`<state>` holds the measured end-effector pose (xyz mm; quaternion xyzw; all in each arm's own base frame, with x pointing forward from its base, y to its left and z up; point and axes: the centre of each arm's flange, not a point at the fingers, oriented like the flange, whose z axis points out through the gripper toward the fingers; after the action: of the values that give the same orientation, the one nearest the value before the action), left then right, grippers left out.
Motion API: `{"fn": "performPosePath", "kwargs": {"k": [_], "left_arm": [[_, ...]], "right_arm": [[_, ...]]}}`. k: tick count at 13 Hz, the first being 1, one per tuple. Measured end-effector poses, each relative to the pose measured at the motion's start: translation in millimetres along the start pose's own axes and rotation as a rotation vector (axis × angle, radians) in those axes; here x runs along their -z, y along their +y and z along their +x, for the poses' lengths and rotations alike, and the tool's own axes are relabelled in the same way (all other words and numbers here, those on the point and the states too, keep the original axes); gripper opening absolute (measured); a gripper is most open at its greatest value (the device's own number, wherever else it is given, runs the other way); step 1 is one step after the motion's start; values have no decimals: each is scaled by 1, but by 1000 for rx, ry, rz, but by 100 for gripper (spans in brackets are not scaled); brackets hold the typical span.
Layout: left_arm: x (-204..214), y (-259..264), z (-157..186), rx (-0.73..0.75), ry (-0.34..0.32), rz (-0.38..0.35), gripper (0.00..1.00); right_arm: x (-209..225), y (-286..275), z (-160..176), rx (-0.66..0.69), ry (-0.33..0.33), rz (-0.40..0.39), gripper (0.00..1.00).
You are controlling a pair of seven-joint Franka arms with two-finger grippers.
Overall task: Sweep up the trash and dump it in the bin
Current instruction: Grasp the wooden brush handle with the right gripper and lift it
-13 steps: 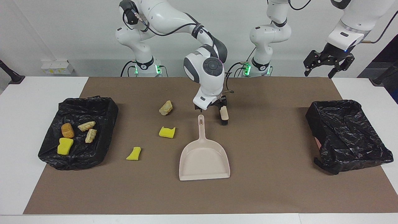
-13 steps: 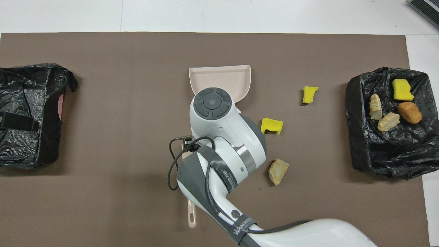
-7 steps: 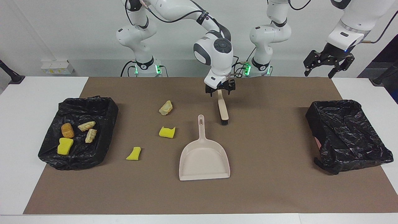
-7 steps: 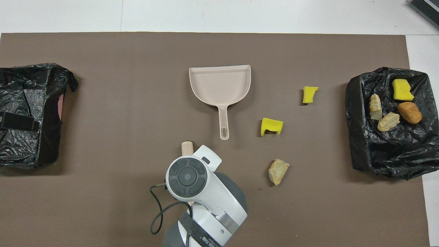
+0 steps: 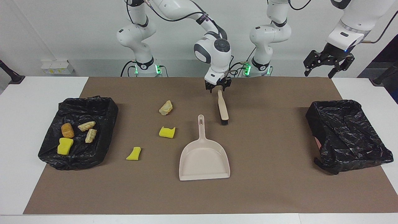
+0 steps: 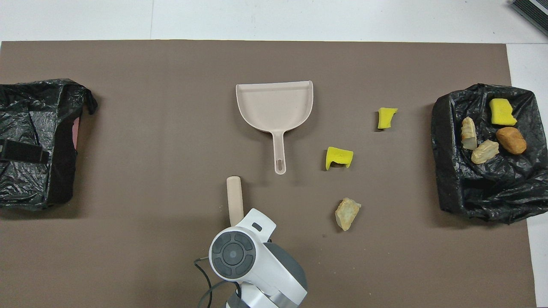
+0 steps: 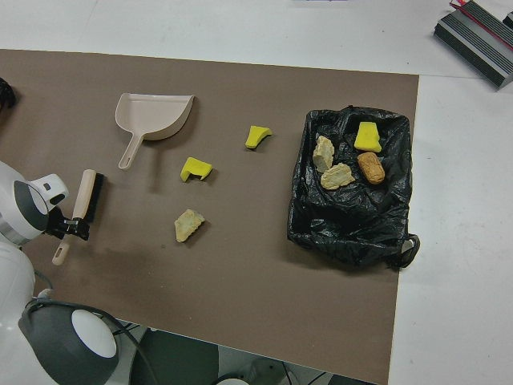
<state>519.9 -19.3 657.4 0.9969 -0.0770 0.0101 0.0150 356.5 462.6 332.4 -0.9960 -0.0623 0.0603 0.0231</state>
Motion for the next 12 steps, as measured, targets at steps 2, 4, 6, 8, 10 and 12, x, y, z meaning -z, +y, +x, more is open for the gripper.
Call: {"fn": "performPosePath", "kwargs": {"k": [2, 4, 6, 8, 10, 12], "left_arm": [[0, 0, 0, 0, 0, 0, 100], [0, 0, 0, 0, 0, 0, 100], [0, 0, 0, 0, 0, 0, 100], [0, 0, 0, 0, 0, 0, 100], [0, 0, 0, 0, 0, 0, 100], [0, 0, 0, 0, 0, 0, 100]], "right_arm": [[-1, 0, -1, -5, 4, 5, 68], [0, 0, 0, -8, 5, 11, 46], [5, -2, 1, -9, 12, 19, 43], [9, -4, 3, -9, 18, 27, 41], [10, -4, 3, -10, 19, 29, 29], [10, -3, 4, -12, 19, 29, 25]]}}
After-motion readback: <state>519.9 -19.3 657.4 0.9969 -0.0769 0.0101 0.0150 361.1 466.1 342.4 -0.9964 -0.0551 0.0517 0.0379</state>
